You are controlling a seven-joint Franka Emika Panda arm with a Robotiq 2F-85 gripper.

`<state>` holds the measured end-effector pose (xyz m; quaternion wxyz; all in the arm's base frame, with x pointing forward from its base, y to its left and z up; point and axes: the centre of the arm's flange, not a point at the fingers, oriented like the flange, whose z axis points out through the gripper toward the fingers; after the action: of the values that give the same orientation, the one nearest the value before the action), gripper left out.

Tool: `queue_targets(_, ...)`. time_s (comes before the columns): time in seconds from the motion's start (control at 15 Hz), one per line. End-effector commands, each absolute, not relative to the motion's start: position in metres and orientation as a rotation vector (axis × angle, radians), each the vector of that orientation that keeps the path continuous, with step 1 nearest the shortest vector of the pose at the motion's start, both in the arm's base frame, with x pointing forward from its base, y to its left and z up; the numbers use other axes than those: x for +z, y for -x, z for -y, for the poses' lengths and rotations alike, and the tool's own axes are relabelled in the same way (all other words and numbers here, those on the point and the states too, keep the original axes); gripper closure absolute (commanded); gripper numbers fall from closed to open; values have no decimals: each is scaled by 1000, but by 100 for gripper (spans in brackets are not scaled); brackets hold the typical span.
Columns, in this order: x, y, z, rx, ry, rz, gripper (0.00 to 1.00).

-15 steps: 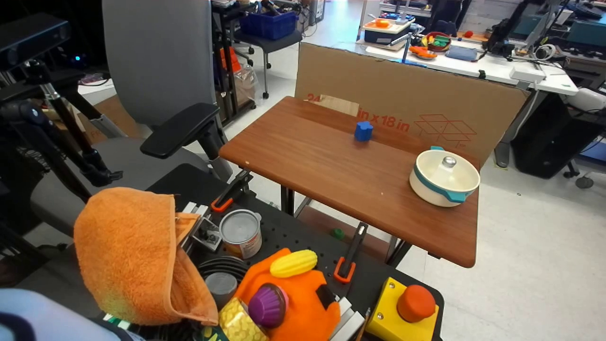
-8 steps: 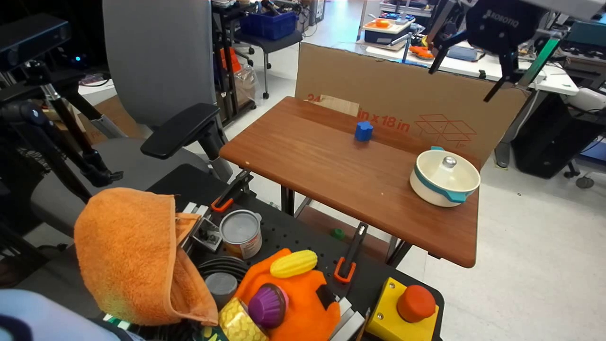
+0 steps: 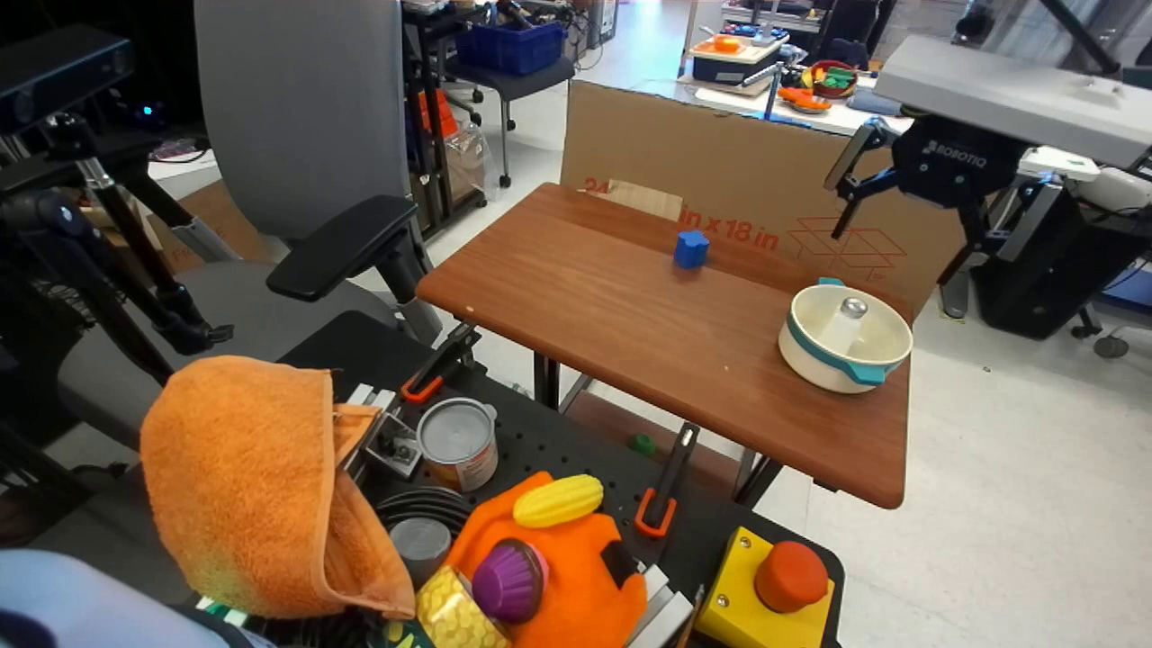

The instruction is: Remove the salt cellar from the white pot

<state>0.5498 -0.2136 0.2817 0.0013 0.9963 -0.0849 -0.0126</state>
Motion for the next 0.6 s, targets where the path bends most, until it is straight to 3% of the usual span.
queue_targets(0.0, 255, -572, 228, -100, -3091, 186, 0)
queue_targets(0.53, 213, -599, 225, -178, -3060, 121, 0)
